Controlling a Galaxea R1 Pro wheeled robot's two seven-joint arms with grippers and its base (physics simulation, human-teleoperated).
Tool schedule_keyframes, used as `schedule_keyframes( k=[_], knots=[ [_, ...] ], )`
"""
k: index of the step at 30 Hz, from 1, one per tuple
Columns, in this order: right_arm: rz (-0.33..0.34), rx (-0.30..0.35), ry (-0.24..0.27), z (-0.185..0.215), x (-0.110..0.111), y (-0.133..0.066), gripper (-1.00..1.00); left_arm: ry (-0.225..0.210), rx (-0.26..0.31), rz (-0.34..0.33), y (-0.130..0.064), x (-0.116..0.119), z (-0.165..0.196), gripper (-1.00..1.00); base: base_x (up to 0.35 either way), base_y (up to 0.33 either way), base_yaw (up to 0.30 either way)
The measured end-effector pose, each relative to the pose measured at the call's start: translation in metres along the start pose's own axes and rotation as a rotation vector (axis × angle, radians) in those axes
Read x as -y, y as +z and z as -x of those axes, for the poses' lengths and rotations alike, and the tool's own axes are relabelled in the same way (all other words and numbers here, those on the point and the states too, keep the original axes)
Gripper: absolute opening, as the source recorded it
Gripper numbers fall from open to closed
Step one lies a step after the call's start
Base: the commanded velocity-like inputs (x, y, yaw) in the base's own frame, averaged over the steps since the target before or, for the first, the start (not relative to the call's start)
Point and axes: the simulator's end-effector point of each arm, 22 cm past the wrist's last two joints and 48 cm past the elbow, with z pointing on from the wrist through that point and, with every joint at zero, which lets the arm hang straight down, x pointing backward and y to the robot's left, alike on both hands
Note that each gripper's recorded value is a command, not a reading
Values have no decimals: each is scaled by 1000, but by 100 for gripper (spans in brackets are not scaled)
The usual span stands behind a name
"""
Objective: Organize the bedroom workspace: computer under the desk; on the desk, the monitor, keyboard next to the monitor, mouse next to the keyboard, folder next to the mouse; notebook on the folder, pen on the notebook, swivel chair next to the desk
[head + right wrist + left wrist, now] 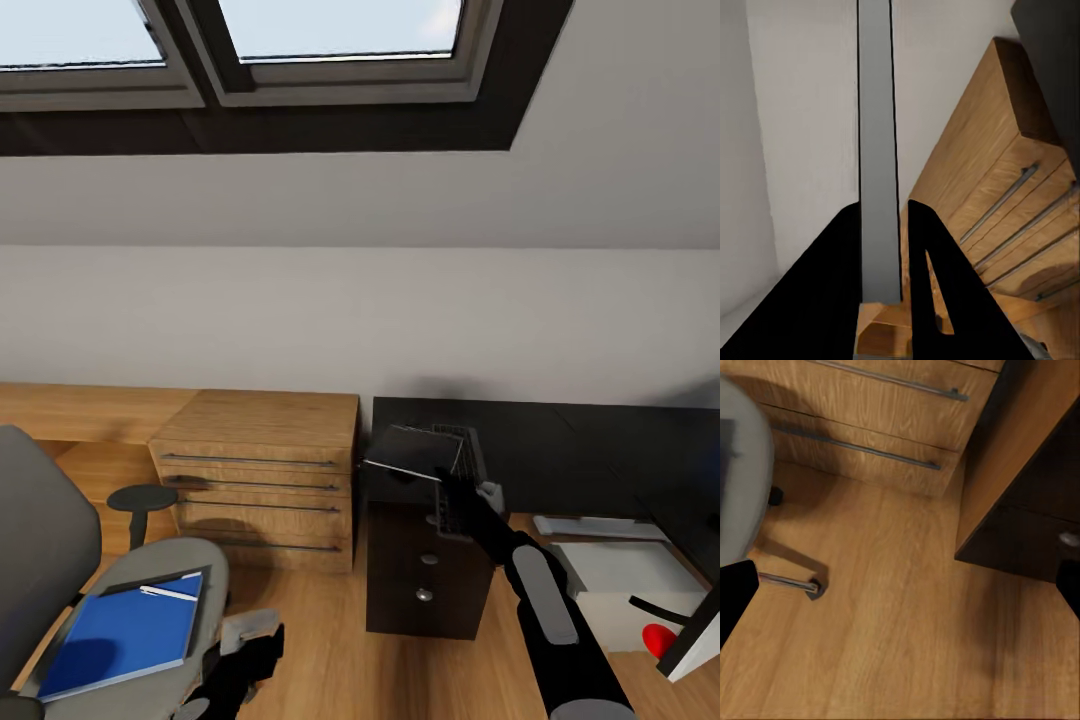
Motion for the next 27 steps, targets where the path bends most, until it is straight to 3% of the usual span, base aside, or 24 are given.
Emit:
schedule_keyframes(
  k=[5, 7, 9, 11, 13, 19, 20, 27],
  knots=[
    [-135, 198, -18, 50, 22, 11, -100, -54, 50, -55, -17, 16, 48, 100, 0, 0, 0],
    [-209, 321, -12, 75, 42, 8, -100, -73, 64, -69, -22, 19, 60, 100, 0, 0, 0],
    [-275, 437, -5, 94, 64, -2, -100, -86, 64, -72, -24, 17, 64, 100, 0, 0, 0],
    [-309, 510, 0, 105, 76, -10, -100, -95, 63, -69, -25, 14, 66, 100, 0, 0, 0],
    [-359, 636, 17, 121, 94, -26, -100, -112, 67, -50, -25, 2, 70, 100, 0, 0, 0],
    [-370, 698, 85, 123, 104, -34, -100, -126, 71, -30, -24, -10, 73, 100, 0, 0, 0],
    [-368, 713, 129, 123, 107, -36, -100, -131, 74, -24, -24, -13, 74, 100, 0, 0, 0],
    [-360, 734, 190, 124, 108, -38, -100, -135, 77, -21, -24, -15, 75, 100, 52, 0, 0]
  ],
)
